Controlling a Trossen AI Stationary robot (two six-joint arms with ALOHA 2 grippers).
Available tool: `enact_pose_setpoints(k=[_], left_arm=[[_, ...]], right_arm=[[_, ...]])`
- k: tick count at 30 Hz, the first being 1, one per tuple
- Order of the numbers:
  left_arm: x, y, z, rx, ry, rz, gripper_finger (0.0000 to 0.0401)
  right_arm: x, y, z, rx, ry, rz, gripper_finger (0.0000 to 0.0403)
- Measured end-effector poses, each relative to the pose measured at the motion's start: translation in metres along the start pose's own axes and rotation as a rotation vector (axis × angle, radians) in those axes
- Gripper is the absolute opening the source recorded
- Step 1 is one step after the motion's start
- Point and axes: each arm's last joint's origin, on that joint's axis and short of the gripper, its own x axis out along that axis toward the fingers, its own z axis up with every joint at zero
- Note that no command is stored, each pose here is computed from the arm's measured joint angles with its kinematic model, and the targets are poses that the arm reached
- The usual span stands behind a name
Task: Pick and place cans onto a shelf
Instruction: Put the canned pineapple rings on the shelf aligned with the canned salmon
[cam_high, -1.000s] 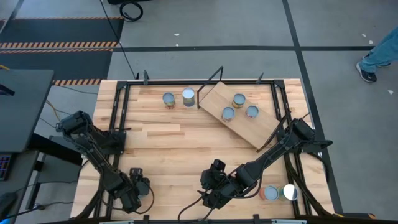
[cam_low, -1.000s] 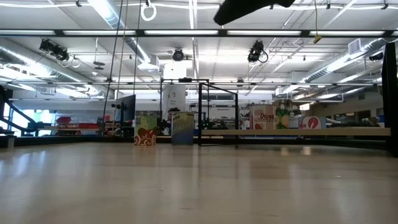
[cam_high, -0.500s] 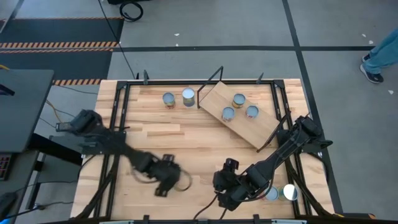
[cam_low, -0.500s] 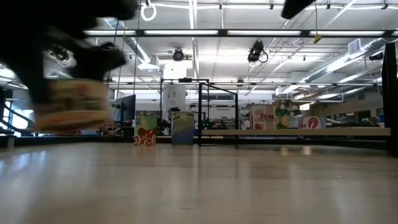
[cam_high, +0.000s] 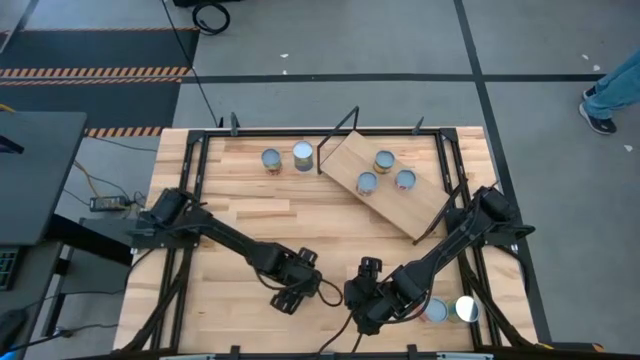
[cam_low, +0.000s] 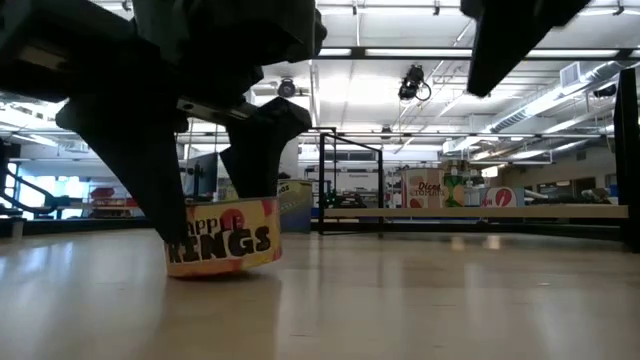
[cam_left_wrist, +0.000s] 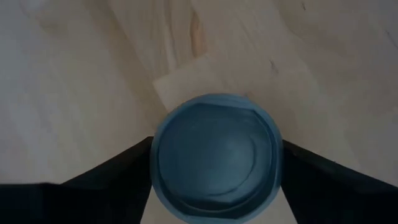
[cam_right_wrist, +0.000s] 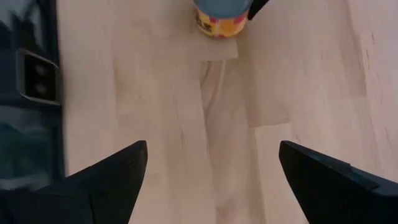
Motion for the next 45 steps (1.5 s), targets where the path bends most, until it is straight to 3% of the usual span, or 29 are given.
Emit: enact_pose_setpoints(k=[5, 11, 15, 18, 23, 26, 31, 37, 41, 45], left_arm=[[-0.003, 0.0, 0.002, -0.004, 0.011, 0.004, 0.0351], [-0.01, -0.002, 0.004, -0.041, 0.007, 0.012, 0.0357], [-0.032, -0.01, -0.005, -0.16, 0.105, 0.021, 0.0358], [-0.044, -0.025, -0.014, -0.246, 0.149, 0.09, 0.0358], [-0.027, -0.051, -0.032, -0.41, 0.092, 0.119, 0.0351], [-0.01, -0.056, -0.043, -0.498, 0.024, 0.143, 0.0325], [-0.008, -0.047, -0.044, -0.564, -0.045, 0.262, 0.0248], [-0.004, -0.026, -0.025, -0.516, -0.227, 0.28, 0.0156], [-0.004, -0.003, -0.017, -0.493, -0.306, 0.321, 0.0125], [-0.013, 0.008, -0.022, -0.521, -0.275, 0.347, 0.0112]], right_arm=[[0.01, 0.0, -0.001, -0.192, -0.029, 0.03, 0.0372], [0.017, -0.004, 0.004, -0.334, -0.071, 0.034, 0.0372], [0.022, -0.011, 0.008, -0.344, -0.073, 0.032, 0.0372], [0.024, -0.016, 0.011, -0.332, -0.07, 0.023, 0.0372], [0.027, -0.022, 0.016, -0.313, -0.069, 0.013, 0.0372], [0.027, -0.024, 0.016, -0.317, -0.064, 0.009, 0.0372], [0.027, -0.023, 0.016, -0.359, -0.066, 0.01, 0.0372], [0.027, -0.023, 0.016, -0.363, -0.069, 0.01, 0.0372], [0.028, -0.025, 0.017, -0.367, -0.058, 0.03, 0.0372], [0.03, -0.028, 0.022, -0.429, -0.057, 0.081, 0.0372]])
